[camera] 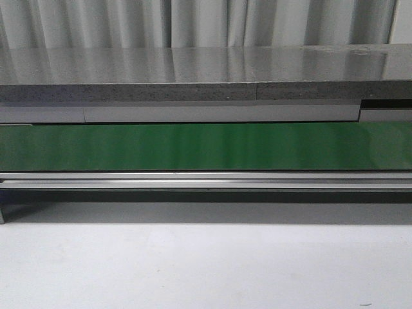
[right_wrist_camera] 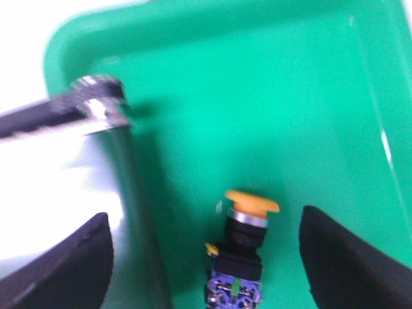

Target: Move button from left to right

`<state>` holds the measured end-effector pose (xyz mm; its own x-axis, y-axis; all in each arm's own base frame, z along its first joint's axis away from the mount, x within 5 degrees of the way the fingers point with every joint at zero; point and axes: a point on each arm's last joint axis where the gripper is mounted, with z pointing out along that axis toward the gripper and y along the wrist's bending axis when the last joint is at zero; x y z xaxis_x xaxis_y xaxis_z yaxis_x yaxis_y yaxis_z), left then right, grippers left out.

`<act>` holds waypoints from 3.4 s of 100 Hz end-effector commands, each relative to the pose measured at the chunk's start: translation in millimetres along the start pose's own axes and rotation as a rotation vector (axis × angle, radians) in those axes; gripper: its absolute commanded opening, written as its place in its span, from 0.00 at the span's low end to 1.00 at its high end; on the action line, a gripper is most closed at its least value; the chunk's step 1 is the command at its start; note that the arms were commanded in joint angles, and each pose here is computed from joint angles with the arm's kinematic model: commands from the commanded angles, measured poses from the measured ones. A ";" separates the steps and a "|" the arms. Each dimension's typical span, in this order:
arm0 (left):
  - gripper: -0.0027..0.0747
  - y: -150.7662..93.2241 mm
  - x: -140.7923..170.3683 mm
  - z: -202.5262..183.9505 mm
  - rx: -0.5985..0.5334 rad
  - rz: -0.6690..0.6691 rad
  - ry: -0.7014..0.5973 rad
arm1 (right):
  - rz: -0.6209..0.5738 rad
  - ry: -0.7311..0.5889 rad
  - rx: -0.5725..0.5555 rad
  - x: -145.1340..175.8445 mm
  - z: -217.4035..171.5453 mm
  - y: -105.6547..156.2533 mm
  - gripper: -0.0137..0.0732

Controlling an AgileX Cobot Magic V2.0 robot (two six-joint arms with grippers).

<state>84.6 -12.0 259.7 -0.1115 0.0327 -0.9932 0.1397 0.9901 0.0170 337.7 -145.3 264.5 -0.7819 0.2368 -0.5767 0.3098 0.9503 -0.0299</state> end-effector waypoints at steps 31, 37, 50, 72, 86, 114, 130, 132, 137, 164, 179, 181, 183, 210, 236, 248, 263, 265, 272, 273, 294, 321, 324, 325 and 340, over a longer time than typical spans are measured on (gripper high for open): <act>0.04 1.6 -16.2 -1.0 -0.016 -0.009 -0.100 | -0.143 -0.421 -0.118 -15.0 -116.5 68.8 0.80; 0.04 1.6 -16.2 -1.0 -0.016 -0.009 -0.100 | -0.164 -0.449 -0.142 -5.1 -124.3 77.5 0.80; 0.04 1.6 -16.2 -1.0 -0.016 -0.009 -0.100 | -0.200 -0.537 -0.191 23.1 -142.4 91.5 0.80; 0.04 1.6 -16.2 -1.0 -0.016 -0.009 -0.100 | -0.209 -0.676 -0.252 81.3 -164.0 93.4 0.80; 0.04 1.6 -16.2 -1.0 -0.016 -0.009 -0.100 | -0.208 -0.754 -0.275 119.2 -175.6 86.8 0.80; 0.04 1.6 -16.2 -1.0 -0.016 -0.009 -0.100 | -0.191 -0.913 -0.303 180.2 -199.8 68.6 0.80; 0.04 1.6 -16.2 -1.0 -0.016 -0.009 -0.100 | -0.179 -0.967 -0.311 206.0 -204.4 60.9 0.80; 0.04 1.6 -16.2 -1.0 -0.016 -0.009 -0.100 | -0.178 -0.974 -0.312 208.5 -204.7 60.2 0.80; 0.04 1.6 -16.2 -1.0 -0.016 -0.009 -0.100 | -0.175 -0.991 -0.313 213.0 -205.7 58.8 0.80; 0.04 1.6 -16.2 -1.0 -0.016 -0.009 -0.100 | -0.173 -1.005 -0.314 217.6 -205.8 57.5 0.79; 0.04 1.6 -16.2 -1.0 -0.016 -0.009 -0.100 | -0.173 -1.004 -0.313 217.6 -205.8 57.5 0.64; 0.04 1.6 -16.2 -1.0 -0.016 -0.009 -0.100 | -0.172 -1.004 -0.313 217.6 -205.8 57.4 0.60; 0.04 1.6 -16.2 -1.0 -0.016 -0.009 -0.100 | -0.172 -1.004 -0.313 217.6 -205.8 57.4 0.56; 0.04 1.6 -16.2 -1.0 -0.016 -0.009 -0.100 | -0.172 -1.004 -0.313 217.6 -205.8 57.4 0.09; 0.04 1.6 -16.2 -1.0 -0.016 -0.009 -0.100 | -0.172 -1.005 -0.313 217.5 -205.8 57.4 0.08; 0.04 1.6 -16.2 -1.0 -0.016 -0.009 -0.100 | -0.172 -1.005 -0.313 217.5 -205.8 57.4 0.08; 0.04 1.6 -16.2 -1.0 -0.016 -0.009 -0.100 | -0.172 -1.005 -0.313 217.5 -205.8 57.4 0.08; 0.04 1.6 -16.2 -1.0 -0.016 -0.009 -0.100 | -0.172 -1.005 -0.313 217.5 -205.8 57.4 0.08; 0.04 1.6 -16.2 -1.0 -0.016 -0.009 -0.100 | -0.172 -1.005 -0.313 217.5 -205.8 57.4 0.08; 0.04 1.6 -16.2 -1.0 -0.016 -0.009 -0.100 | -0.172 -1.005 -0.313 217.5 -205.8 57.4 0.08; 0.04 1.6 -16.2 -1.0 -0.016 -0.009 -0.100 | -0.172 -1.003 -0.312 217.7 -205.4 57.5 0.08; 0.04 1.6 -16.2 -1.0 -0.016 -0.009 -0.100 | -0.167 -1.000 -0.308 232.5 -188.8 56.7 0.08; 0.04 1.6 -16.2 -1.0 -0.016 -0.009 -0.100 | -0.167 -1.000 -0.306 235.9 -185.9 56.3 0.08; 0.04 1.6 -16.2 -1.0 -0.016 -0.009 -0.100 | -0.166 -1.004 -0.306 237.0 -185.8 55.9 0.08; 0.04 1.6 -16.2 -1.0 -0.016 -0.009 -0.100 | -0.150 -0.986 -0.309 257.0 -167.1 54.3 0.08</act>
<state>84.6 -12.0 259.7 -0.1115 0.0327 -0.9932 0.1397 0.9901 0.0170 65.6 1.5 246.7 -0.0691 -0.0262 -0.9973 -0.0231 0.9994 -0.0246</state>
